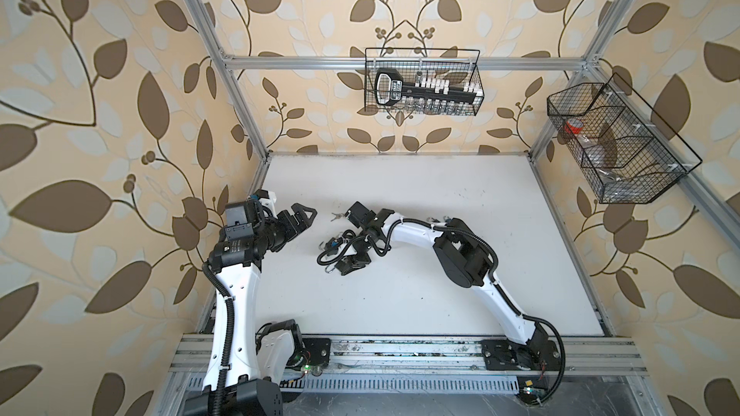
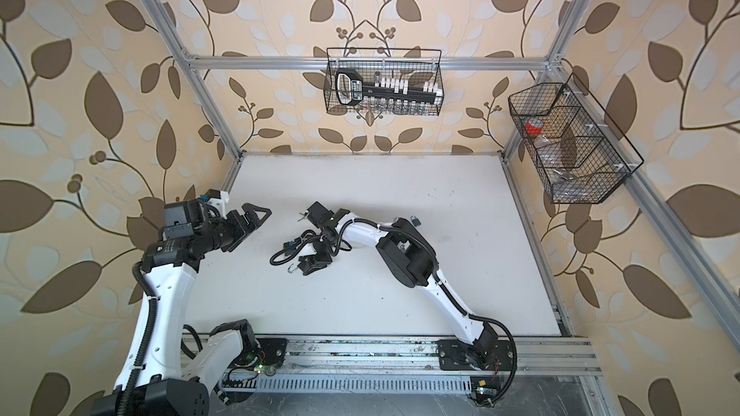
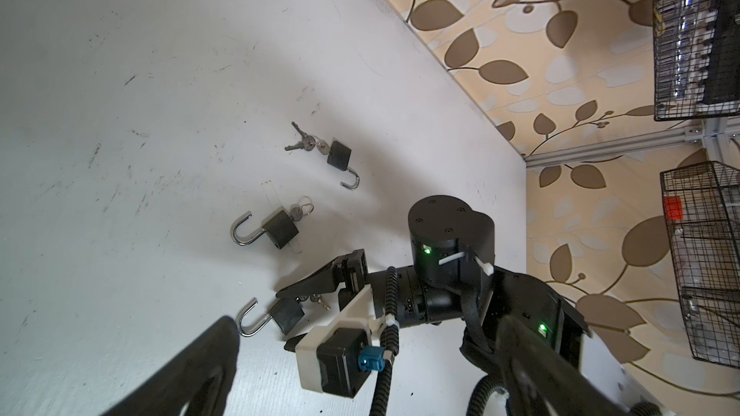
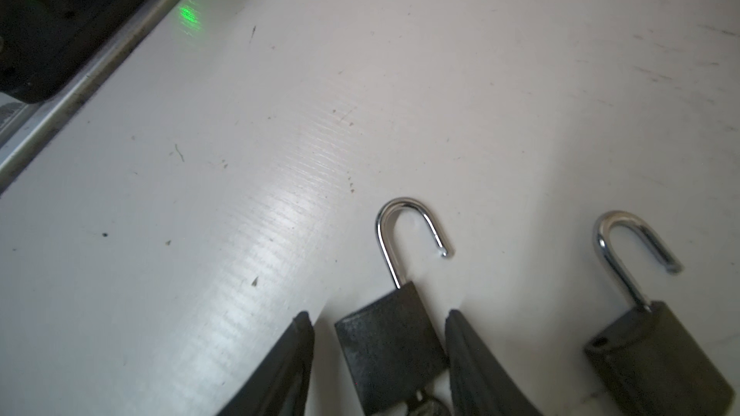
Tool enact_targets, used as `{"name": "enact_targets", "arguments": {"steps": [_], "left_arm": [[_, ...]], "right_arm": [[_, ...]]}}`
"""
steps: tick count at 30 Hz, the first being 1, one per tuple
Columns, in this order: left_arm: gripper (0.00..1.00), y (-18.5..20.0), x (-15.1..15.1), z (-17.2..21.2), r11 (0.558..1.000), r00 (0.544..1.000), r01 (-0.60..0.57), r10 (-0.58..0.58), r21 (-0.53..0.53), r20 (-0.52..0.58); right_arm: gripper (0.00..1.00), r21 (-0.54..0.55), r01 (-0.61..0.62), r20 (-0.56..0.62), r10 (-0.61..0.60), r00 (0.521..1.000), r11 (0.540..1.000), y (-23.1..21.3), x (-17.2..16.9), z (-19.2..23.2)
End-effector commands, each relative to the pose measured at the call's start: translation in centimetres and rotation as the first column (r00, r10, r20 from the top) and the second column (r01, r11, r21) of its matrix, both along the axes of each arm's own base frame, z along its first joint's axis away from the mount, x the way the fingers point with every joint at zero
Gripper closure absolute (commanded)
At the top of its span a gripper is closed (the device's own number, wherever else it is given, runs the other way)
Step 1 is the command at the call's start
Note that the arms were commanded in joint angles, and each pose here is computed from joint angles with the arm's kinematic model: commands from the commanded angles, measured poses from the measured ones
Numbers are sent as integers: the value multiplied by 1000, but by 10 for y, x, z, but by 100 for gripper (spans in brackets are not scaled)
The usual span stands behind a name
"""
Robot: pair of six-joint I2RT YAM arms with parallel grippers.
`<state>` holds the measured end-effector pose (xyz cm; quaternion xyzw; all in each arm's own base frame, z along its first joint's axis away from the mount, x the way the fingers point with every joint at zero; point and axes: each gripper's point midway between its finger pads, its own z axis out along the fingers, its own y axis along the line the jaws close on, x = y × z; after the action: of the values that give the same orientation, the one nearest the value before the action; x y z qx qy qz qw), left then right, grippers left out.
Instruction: Lock with the key
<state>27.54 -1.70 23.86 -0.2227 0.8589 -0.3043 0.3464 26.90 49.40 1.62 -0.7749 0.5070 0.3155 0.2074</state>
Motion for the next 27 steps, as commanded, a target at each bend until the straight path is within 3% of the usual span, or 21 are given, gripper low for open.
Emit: {"name": "enact_targets", "arguments": {"steps": [1, 19, 23, 27], "left_arm": [[1, -7, 1, 4, 999, 999, 40, -39, -15, 27], [1, -7, 2, 8, 999, 999, 40, -39, -15, 36], [1, -6, 2, 14, 999, 998, 38, -38, 2, 55], [1, -9, 3, 19, 999, 996, 53, -53, -2, 74]], "right_arm": [[50, -93, -24, -26, 22, 999, 995, -20, -16, -16], [81, -85, -14, 0, 14, 1000, 996, -21, -16, -15], [92, -13, 11, 23, -11, 1000, 1000, -20, -16, 13], [100, 132, 100, 38, -106, 994, 986, -23, -17, 54]]}}
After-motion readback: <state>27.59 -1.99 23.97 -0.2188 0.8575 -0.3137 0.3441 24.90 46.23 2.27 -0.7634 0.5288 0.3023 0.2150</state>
